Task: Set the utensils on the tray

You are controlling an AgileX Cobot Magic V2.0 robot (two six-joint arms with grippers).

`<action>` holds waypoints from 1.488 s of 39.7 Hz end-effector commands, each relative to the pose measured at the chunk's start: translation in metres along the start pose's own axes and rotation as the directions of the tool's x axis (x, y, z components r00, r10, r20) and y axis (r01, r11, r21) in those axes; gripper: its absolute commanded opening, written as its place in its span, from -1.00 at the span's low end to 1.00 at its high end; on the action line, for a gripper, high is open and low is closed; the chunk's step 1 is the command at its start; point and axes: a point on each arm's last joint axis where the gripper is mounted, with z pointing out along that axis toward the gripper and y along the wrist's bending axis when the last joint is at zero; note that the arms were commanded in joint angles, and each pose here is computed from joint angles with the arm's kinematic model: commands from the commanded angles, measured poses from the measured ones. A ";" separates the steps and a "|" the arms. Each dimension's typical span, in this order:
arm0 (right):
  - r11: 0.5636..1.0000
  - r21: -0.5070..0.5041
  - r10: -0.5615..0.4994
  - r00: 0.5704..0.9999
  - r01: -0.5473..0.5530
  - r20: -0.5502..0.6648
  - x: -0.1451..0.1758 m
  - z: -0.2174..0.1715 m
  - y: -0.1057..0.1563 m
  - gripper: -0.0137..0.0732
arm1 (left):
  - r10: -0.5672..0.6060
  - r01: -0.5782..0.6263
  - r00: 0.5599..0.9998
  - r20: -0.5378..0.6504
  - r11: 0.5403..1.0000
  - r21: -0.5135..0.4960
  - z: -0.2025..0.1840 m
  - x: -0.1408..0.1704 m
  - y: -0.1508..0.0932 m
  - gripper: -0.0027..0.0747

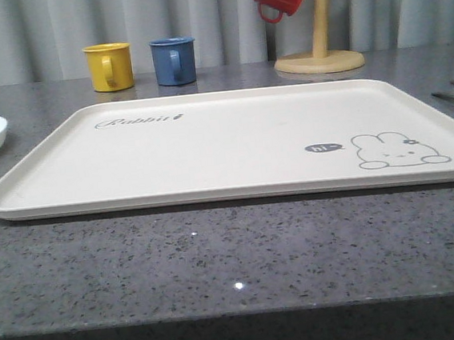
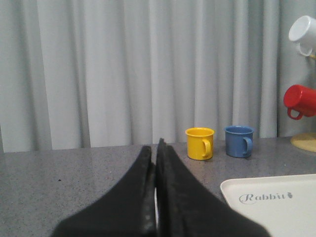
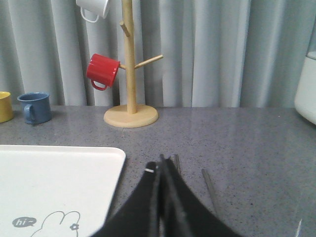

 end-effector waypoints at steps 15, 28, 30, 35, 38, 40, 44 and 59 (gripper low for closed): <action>0.999 0.037 0.008 0.920 0.008 -0.393 -0.026 0.050 0.002 -0.84 | -0.011 0.023 0.918 -0.396 0.999 0.027 0.043 -0.049 0.003 -0.98; 0.999 0.042 0.005 0.898 0.015 -0.440 -0.022 0.054 0.001 0.00 | -0.006 0.028 0.849 -0.528 0.999 0.034 0.063 -0.034 0.002 -0.54; 0.999 0.042 0.005 0.898 0.015 -0.439 -0.022 0.054 0.001 0.32 | -0.003 0.028 0.829 -0.560 0.999 0.036 0.069 -0.030 0.002 -0.14; 0.999 0.041 0.010 0.898 0.009 -0.439 -0.022 0.054 0.001 0.48 | 0.014 0.016 0.756 -0.655 0.999 0.040 0.082 -0.019 0.002 0.31; 0.999 0.041 0.010 0.898 0.009 -0.439 -0.022 0.054 0.001 0.49 | 0.028 0.005 0.693 -0.721 0.999 0.044 0.089 -0.015 0.003 0.30; 0.999 0.041 0.010 0.898 0.009 -0.439 -0.022 0.054 0.001 0.49 | 0.042 -0.010 0.645 -0.763 0.999 0.047 0.095 -0.013 0.004 0.30; 0.999 0.041 0.010 0.898 0.009 -0.439 -0.022 0.054 0.001 0.49 | 0.052 -0.016 0.574 -0.817 0.998 0.053 0.110 -0.010 0.005 0.30; 0.999 0.041 0.010 0.898 0.009 -0.439 -0.022 0.054 0.001 0.49 | -0.094 -0.048 0.496 -0.863 0.990 -0.135 0.179 0.001 0.045 0.30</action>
